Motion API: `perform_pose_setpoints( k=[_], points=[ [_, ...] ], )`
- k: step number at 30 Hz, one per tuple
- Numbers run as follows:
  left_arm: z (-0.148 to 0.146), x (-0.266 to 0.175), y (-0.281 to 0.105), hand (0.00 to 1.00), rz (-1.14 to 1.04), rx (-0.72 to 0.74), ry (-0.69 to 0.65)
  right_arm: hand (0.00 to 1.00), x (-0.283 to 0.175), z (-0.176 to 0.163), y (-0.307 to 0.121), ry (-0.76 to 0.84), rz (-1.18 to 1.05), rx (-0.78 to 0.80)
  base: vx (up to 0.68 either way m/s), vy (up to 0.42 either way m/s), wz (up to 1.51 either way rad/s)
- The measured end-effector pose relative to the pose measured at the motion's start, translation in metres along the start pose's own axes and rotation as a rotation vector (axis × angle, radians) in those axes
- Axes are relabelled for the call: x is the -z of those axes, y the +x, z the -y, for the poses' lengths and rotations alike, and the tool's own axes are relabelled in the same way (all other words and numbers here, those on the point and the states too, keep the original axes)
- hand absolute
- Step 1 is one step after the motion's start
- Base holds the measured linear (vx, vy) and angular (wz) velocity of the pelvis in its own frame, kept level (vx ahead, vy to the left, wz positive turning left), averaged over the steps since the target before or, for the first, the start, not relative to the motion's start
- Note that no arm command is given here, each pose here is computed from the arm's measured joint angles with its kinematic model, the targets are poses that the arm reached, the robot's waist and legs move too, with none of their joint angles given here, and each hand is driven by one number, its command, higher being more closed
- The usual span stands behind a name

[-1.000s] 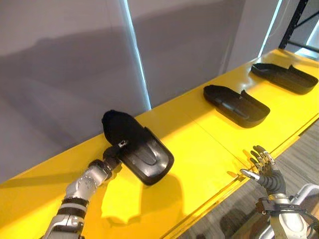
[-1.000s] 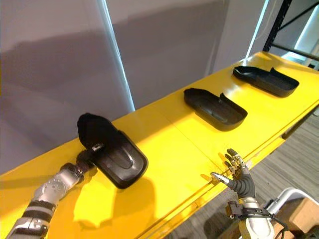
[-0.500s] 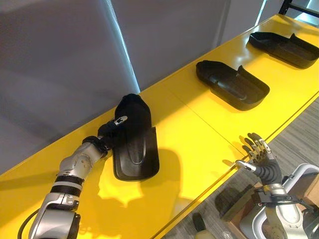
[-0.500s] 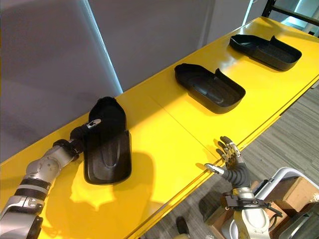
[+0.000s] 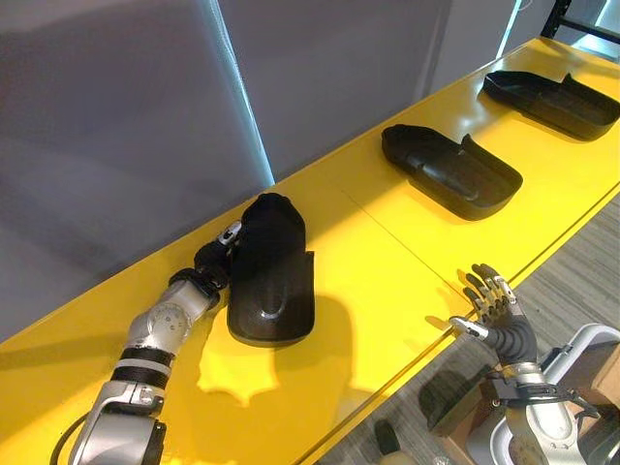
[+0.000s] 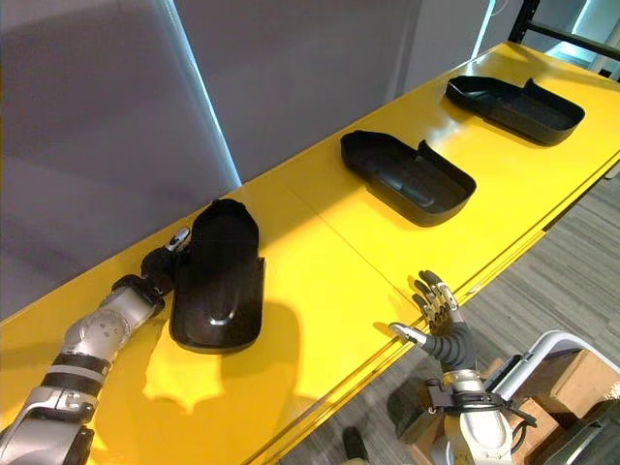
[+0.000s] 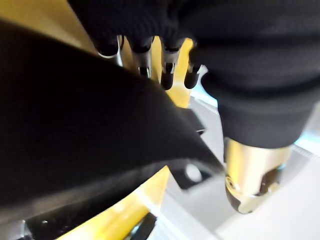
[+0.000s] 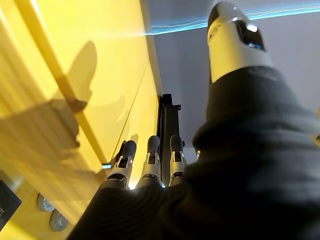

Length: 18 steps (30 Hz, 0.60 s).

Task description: Walk over and take plastic housings, then place them on the shelf

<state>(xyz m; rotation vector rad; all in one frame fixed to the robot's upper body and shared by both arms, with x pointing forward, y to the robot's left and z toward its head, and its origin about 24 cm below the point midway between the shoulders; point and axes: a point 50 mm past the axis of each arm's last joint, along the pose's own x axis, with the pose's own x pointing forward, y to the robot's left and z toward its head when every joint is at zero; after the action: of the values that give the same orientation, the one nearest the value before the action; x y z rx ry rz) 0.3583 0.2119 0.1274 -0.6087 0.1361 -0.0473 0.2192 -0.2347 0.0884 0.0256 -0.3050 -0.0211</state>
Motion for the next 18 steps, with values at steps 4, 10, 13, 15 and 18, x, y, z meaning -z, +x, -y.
perform_pose_setpoints(
  k=[4,10,13,15,18],
  points=[
    [-0.002,0.017,-0.007,0.0,0.035,-0.055,-0.071,0.0,0.007,-0.004,-0.005,0.021,-0.026,0.017,0.04,0.012,0.06],
    [-0.008,0.044,-0.015,0.0,0.028,-0.171,-0.056,0.0,0.021,-0.02,-0.017,0.083,-0.089,0.008,0.01,0.004,0.13],
    [-0.008,0.053,-0.015,0.0,0.02,-0.228,0.066,0.0,0.027,-0.029,-0.019,0.108,-0.113,-0.013,-0.02,0.007,0.04],
    [-0.012,0.057,-0.014,0.0,0.013,-0.272,0.104,0.0,0.032,-0.033,-0.02,0.122,-0.134,-0.022,0.0,0.0,0.0],
    [-0.017,0.061,-0.012,0.0,0.004,-0.331,0.145,0.0,0.036,-0.037,-0.022,0.131,-0.153,-0.03,0.0,0.0,0.0]
  ],
)
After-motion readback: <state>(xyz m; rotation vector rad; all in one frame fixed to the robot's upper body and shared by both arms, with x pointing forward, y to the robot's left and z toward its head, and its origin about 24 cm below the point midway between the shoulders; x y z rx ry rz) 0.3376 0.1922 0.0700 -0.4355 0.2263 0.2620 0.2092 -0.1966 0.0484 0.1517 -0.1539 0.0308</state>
